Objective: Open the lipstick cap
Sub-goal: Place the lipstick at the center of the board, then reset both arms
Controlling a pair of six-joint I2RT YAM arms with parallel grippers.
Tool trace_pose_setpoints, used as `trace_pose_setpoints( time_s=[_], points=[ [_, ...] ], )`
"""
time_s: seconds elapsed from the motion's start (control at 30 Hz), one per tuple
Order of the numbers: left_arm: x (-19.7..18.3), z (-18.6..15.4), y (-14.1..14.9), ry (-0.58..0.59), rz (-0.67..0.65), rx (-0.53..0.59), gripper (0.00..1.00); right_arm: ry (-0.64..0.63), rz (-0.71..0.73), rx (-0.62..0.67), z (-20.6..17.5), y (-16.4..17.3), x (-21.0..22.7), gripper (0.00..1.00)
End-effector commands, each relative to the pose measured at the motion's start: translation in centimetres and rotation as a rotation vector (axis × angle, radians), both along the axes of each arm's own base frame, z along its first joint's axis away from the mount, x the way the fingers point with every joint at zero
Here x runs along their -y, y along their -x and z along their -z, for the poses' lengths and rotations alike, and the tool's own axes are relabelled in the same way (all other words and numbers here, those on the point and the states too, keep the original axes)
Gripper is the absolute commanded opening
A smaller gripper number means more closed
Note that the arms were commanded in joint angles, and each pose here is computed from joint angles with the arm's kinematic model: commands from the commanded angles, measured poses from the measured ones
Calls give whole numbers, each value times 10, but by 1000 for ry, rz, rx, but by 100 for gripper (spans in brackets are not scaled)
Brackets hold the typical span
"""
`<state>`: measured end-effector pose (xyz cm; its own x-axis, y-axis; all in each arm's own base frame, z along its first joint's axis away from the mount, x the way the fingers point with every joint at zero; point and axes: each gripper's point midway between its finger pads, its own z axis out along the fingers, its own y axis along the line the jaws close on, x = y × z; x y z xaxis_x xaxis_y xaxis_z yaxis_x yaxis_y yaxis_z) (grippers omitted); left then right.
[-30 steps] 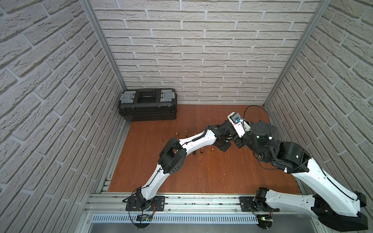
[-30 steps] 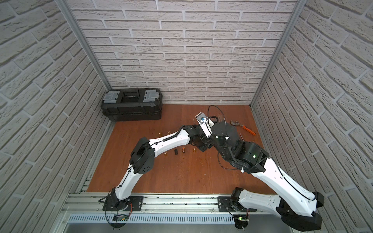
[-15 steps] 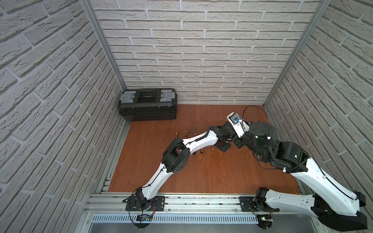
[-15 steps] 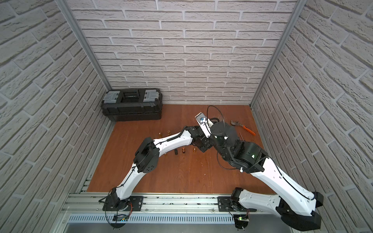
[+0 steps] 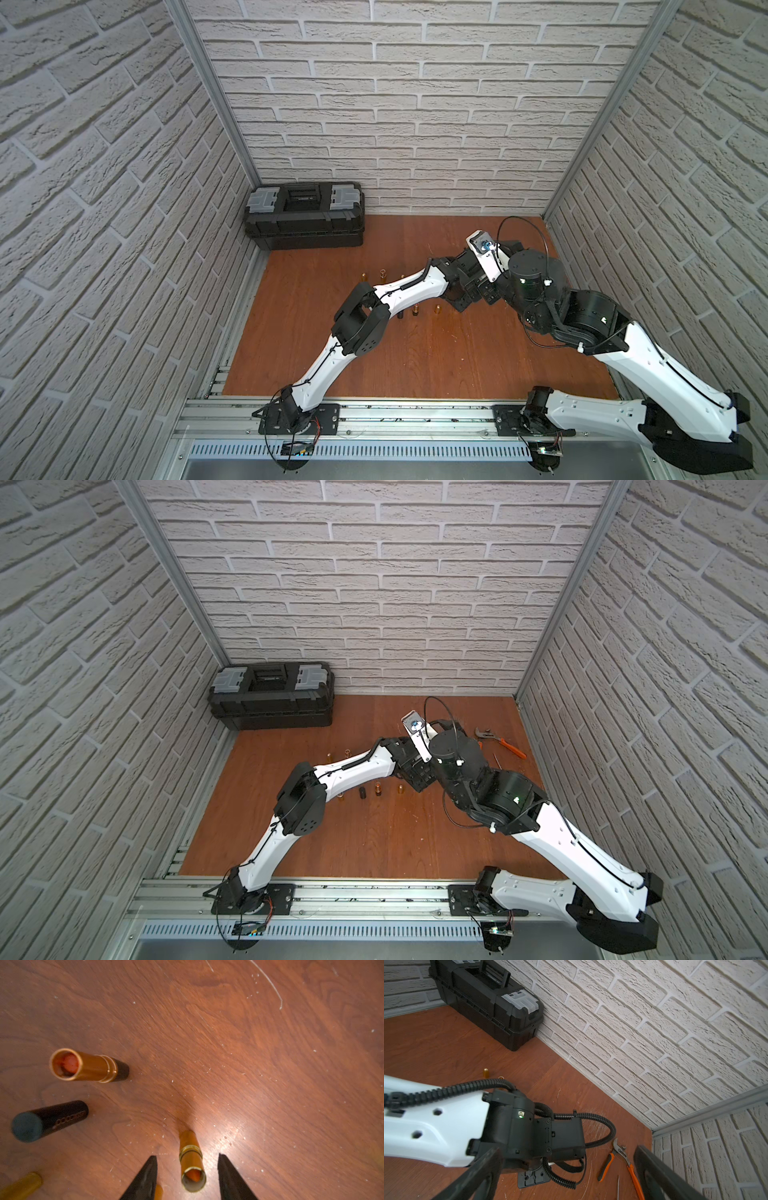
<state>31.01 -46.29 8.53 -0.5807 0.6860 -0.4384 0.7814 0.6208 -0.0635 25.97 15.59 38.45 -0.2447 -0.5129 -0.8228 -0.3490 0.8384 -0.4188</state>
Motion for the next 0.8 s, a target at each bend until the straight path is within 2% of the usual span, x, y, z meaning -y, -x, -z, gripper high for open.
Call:
trace_pose_setpoints(
  time_s=[0.0,0.07,0.1,0.3,0.47,0.63,0.7,0.77],
  points=[
    [-14,-73,-18,142,-58,47,69,-42,88,49,-13,-6,10,100],
    [-28,-95,-24,184,-98,64,91,-55,94,51,-14,-8,8,100],
    [-36,-104,-27,200,-120,70,98,-52,104,48,-14,-9,9,100],
    [-117,-158,-53,305,-343,152,98,-112,96,50,-5,-13,1,100],
    [-229,-179,-68,347,-619,280,98,-174,135,57,24,-39,11,100],
    [-354,-166,-66,336,-896,383,98,-185,119,-125,99,-67,22,100],
    [-402,-157,-59,346,-1010,447,98,-213,230,-102,109,-76,42,100],
    [-434,-144,-53,374,-1043,523,98,-240,304,-2,115,-80,61,100]
  ],
)
